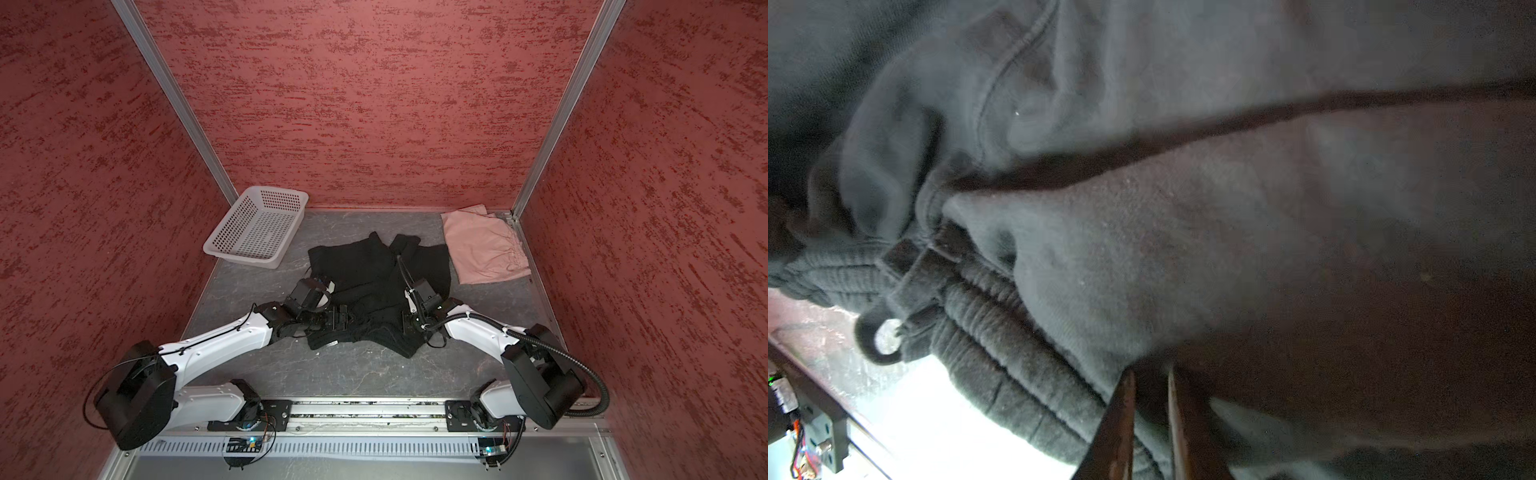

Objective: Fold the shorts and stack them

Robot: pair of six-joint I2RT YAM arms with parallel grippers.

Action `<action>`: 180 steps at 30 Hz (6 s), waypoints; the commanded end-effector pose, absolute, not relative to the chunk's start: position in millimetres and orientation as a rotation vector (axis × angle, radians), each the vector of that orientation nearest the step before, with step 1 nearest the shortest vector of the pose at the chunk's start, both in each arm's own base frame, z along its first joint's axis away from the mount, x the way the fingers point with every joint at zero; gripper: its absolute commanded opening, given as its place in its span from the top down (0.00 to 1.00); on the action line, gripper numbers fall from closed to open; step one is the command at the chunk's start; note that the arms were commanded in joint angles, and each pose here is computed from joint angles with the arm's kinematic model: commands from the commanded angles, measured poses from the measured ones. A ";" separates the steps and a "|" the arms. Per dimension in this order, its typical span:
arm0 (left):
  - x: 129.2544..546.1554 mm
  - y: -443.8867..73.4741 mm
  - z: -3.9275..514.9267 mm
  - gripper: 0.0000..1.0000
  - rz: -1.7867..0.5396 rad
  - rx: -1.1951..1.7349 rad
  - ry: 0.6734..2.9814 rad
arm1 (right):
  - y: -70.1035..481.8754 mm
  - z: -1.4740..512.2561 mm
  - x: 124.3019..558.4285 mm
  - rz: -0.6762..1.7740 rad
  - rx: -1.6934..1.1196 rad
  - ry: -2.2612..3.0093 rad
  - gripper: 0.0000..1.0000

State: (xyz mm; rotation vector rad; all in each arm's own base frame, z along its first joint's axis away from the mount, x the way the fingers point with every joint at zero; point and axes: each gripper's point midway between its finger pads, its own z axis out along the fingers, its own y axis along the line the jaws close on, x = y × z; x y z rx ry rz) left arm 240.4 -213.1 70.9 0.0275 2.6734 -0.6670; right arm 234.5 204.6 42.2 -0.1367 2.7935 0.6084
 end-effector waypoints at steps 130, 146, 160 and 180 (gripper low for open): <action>276.4 -67.3 117.2 0.01 -0.801 -0.594 2.397 | 273.2 167.3 329.1 0.634 -0.500 2.357 0.28; 307.0 -82.0 70.3 0.01 -0.723 -0.615 2.474 | 255.1 76.2 545.0 0.545 -0.495 2.440 0.17; 342.0 -77.1 59.5 0.27 -0.720 -0.603 2.486 | 286.6 41.8 574.3 0.809 -0.533 2.442 0.38; 426.0 -47.2 93.7 1.00 -0.596 -0.449 2.495 | 215.1 164.7 633.9 0.492 -0.275 2.181 1.00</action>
